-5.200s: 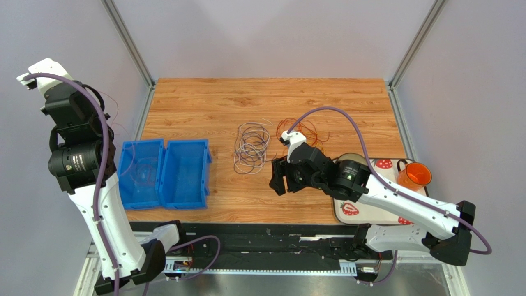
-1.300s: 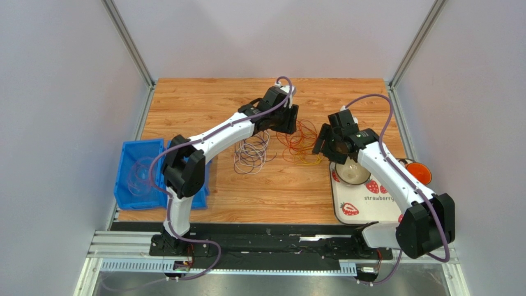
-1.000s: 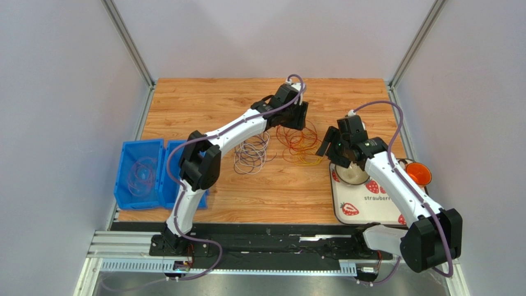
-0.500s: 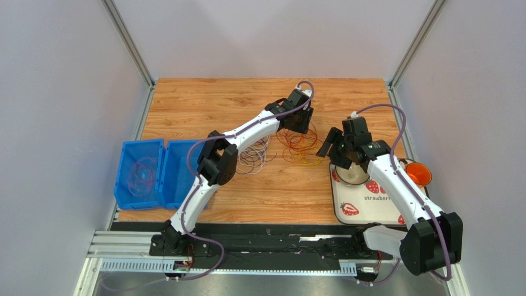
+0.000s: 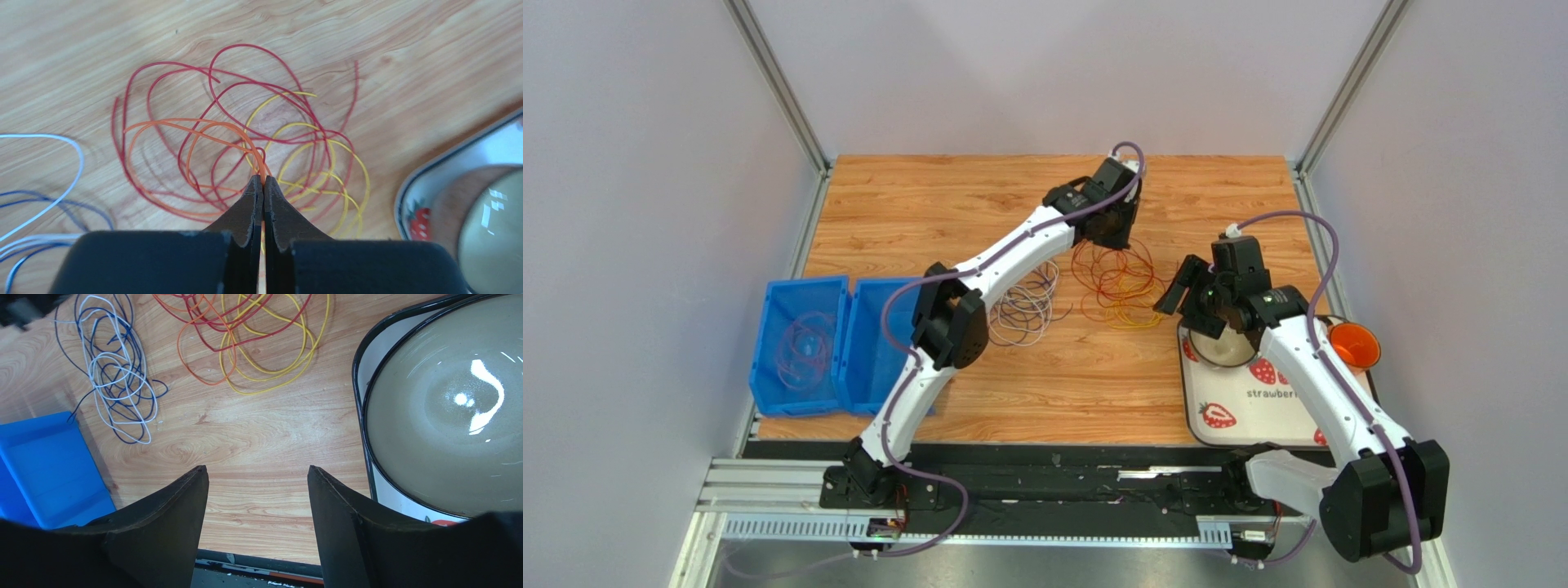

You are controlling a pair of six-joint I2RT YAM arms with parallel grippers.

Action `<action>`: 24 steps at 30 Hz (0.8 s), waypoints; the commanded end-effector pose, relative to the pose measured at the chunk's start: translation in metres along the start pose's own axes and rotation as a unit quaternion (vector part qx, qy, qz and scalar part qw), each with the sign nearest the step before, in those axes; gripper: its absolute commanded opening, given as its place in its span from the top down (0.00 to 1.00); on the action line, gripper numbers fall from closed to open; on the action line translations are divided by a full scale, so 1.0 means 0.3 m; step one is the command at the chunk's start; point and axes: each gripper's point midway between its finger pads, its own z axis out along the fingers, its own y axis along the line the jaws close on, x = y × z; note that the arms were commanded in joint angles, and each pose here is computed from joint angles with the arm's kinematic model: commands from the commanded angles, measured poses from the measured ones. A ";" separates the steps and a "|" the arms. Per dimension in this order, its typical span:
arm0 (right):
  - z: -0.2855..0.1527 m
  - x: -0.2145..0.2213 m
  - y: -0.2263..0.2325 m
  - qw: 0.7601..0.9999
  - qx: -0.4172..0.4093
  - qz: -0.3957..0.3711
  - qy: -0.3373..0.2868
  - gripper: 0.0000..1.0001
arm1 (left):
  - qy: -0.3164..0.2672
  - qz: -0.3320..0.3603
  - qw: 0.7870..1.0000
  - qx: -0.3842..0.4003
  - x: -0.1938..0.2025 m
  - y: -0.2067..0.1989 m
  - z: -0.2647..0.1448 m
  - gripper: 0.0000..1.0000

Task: Untangle the cables
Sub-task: Pick up the cable at the center of the board, then place the cable at the center of the board.

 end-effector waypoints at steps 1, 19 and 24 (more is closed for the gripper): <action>-0.049 -0.036 0.050 0.999 -0.037 0.001 -0.026 0.36 | -0.140 0.022 0.988 0.069 -0.337 -0.137 -0.534 1.00; -0.181 -0.041 0.083 0.996 -0.069 0.012 -0.054 0.37 | -0.233 0.089 0.945 0.213 -0.202 -0.251 -1.108 1.00; -0.179 -0.018 0.079 0.996 -0.072 0.014 -0.044 0.37 | -0.180 0.020 0.960 0.214 -0.020 -0.210 -0.915 1.00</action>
